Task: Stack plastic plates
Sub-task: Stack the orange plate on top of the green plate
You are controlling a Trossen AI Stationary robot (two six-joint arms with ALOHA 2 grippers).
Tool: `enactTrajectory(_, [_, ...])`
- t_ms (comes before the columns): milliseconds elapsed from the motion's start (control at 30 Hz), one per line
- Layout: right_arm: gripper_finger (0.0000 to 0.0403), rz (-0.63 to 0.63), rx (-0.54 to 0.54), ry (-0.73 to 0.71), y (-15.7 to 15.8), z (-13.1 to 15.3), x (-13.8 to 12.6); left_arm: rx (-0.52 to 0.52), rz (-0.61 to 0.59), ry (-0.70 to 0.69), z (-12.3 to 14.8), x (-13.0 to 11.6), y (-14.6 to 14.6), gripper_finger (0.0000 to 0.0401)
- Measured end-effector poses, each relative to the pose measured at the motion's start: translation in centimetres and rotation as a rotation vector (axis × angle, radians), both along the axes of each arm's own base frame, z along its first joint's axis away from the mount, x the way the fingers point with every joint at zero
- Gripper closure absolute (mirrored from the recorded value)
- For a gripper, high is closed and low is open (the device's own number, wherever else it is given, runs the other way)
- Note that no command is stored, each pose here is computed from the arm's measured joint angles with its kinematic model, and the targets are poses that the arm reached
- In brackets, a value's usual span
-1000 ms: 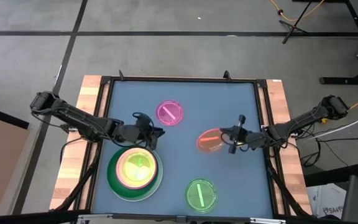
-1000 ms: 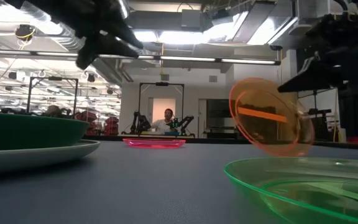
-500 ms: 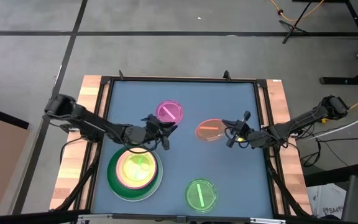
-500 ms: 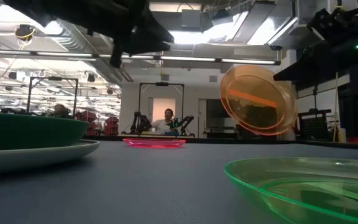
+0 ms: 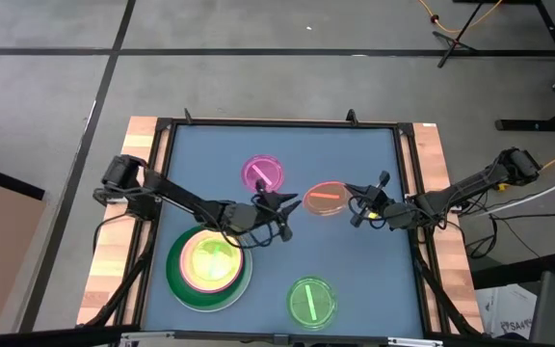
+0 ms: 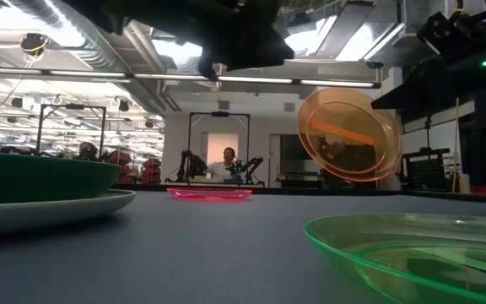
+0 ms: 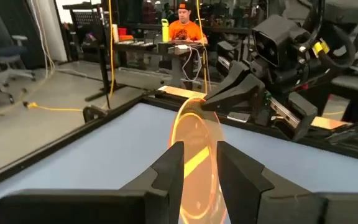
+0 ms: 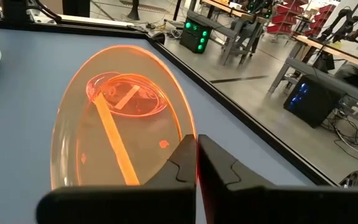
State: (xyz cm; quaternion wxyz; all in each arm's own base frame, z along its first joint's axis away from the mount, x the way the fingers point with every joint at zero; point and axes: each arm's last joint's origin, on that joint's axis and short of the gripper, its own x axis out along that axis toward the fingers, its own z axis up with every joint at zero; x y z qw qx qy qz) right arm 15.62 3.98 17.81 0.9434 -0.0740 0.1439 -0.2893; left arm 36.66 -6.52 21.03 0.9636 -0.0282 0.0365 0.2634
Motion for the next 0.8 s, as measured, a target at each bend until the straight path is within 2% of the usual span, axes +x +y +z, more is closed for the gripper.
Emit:
enactTrajectory(300, [0.0403,0.0,0.001,-0.002,0.0,0.0,0.0,0.048,0.04,0.055,-0.4,2.1,0.9,0.0312])
enactTrajectory(467, [0.0403,-0.001,0.002,-0.006,0.0,0.1,0.0,0.018,0.062,0.054,-0.6,2.2,1.8,0.0312])
enactTrajectory(800, [0.0403,-0.019,0.022,-0.073,0.0,0.6,0.2,-0.026,0.027,0.055,-0.8,2.3,2.1,0.0312])
